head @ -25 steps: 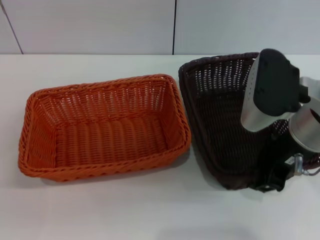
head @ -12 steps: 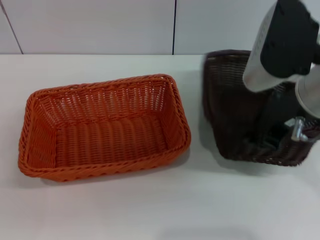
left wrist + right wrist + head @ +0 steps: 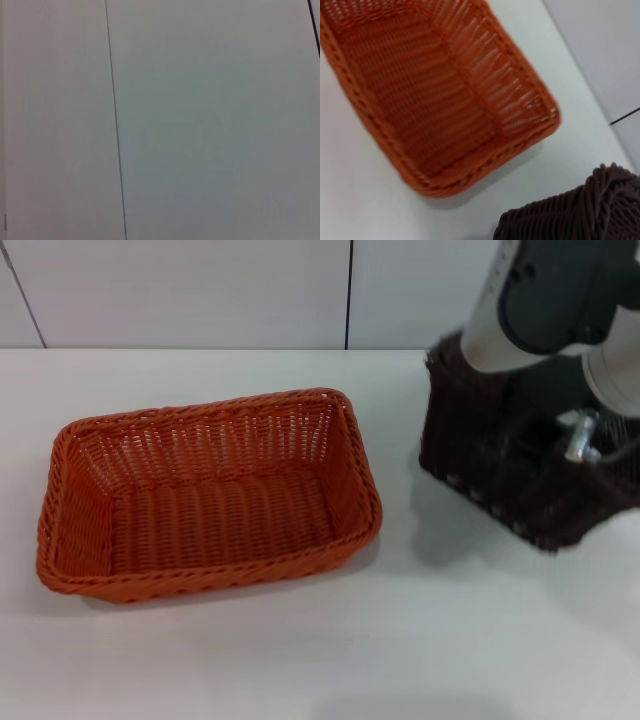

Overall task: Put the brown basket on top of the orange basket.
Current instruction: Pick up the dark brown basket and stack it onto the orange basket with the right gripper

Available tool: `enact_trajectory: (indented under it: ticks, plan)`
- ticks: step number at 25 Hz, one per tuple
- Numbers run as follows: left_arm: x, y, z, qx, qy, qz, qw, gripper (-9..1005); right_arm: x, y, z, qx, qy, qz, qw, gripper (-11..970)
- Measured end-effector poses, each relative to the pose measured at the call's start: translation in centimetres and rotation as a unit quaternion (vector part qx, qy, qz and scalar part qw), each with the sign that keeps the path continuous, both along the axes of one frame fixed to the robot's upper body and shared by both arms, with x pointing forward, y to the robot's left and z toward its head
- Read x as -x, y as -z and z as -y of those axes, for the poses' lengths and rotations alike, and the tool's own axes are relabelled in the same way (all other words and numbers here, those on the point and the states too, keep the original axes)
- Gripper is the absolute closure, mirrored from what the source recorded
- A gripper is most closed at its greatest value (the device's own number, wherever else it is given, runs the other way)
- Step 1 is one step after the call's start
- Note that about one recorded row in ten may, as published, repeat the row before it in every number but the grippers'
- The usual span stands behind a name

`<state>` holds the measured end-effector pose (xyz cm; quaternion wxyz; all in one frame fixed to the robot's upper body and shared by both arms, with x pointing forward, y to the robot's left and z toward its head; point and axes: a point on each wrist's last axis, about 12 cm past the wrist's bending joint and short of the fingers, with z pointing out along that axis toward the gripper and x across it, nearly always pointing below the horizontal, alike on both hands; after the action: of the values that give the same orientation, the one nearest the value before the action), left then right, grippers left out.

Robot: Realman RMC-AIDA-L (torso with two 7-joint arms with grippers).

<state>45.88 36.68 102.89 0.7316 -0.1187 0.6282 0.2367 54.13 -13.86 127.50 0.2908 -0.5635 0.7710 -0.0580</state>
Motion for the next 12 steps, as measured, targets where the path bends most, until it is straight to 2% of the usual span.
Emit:
enact_trajectory:
  ticks: [3, 7, 12]
  plan:
    - [-0.1, 0.0, 0.0, -0.001, 0.001, 0.000, 1.000, 193, 0.0, -0.9, -1.2, 0.014, -0.017, 0.025, 0.999, 746]
    - [0.0, 0.1, 0.0, -0.001, 0.000, -0.003, 1.000, 193, 0.3, -0.9, -2.2, 0.031, -0.038, 0.037, 0.998, 745]
    - [0.5, 0.2, -0.4, 0.003, -0.010, -0.004, 1.000, 193, 0.8, -0.7, -3.4, 0.089, -0.095, 0.079, 0.988, 743]
